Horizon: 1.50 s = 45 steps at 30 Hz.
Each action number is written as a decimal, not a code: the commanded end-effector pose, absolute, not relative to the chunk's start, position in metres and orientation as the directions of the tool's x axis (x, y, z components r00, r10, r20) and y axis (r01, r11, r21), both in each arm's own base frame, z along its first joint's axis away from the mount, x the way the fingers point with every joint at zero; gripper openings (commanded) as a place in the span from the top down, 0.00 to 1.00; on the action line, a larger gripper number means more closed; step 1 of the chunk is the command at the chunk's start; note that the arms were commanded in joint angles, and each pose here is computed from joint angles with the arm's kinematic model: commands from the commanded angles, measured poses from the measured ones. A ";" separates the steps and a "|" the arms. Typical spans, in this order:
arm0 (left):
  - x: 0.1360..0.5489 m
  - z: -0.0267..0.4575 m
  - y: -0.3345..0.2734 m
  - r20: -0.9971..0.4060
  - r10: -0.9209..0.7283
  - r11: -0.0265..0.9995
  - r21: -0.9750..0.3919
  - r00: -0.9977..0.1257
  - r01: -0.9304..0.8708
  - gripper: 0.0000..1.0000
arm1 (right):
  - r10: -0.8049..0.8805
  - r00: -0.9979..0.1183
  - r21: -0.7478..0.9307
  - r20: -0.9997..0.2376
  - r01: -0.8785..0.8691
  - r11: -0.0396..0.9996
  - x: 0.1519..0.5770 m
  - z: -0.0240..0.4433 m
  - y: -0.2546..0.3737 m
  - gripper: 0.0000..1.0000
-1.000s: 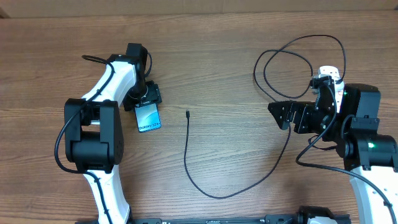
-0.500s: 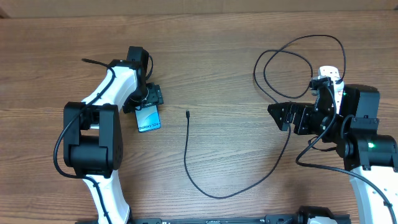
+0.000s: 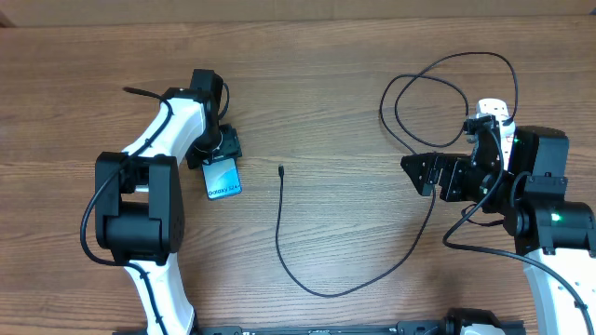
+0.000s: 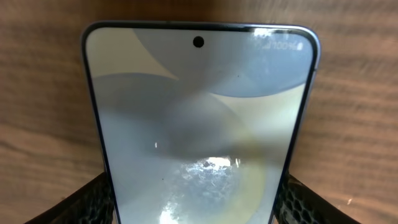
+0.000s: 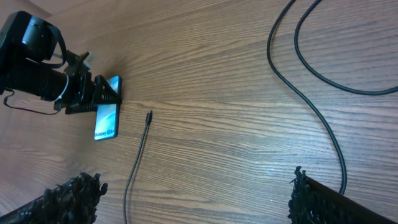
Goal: Plug charger to phone and switch on socket
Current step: 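Close the left gripper on the phone's top edge, then lift the phone with the left gripper and tilt it upright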
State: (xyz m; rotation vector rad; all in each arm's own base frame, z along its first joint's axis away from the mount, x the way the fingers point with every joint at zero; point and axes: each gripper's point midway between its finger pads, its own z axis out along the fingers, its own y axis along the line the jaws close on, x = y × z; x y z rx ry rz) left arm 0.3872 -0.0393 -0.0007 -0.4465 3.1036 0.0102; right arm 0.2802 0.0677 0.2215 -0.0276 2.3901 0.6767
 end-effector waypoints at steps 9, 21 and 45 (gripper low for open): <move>0.380 0.010 -0.045 0.143 -0.311 0.949 -0.017 -0.940 -0.316 0.35 | 0.143 -0.757 0.451 -0.638 -0.216 0.866 0.287 0.238 0.068 0.00; 0.398 0.011 -0.038 0.062 -0.306 0.952 0.005 -0.950 -0.307 0.33 | 0.143 -0.758 0.451 -0.636 -0.215 0.866 0.287 0.238 0.068 0.00; 0.404 0.063 -0.097 0.388 -0.364 0.603 -0.595 -0.847 -0.532 0.50 | 0.172 -0.804 0.494 -0.569 -0.167 0.853 0.294 0.221 0.069 0.00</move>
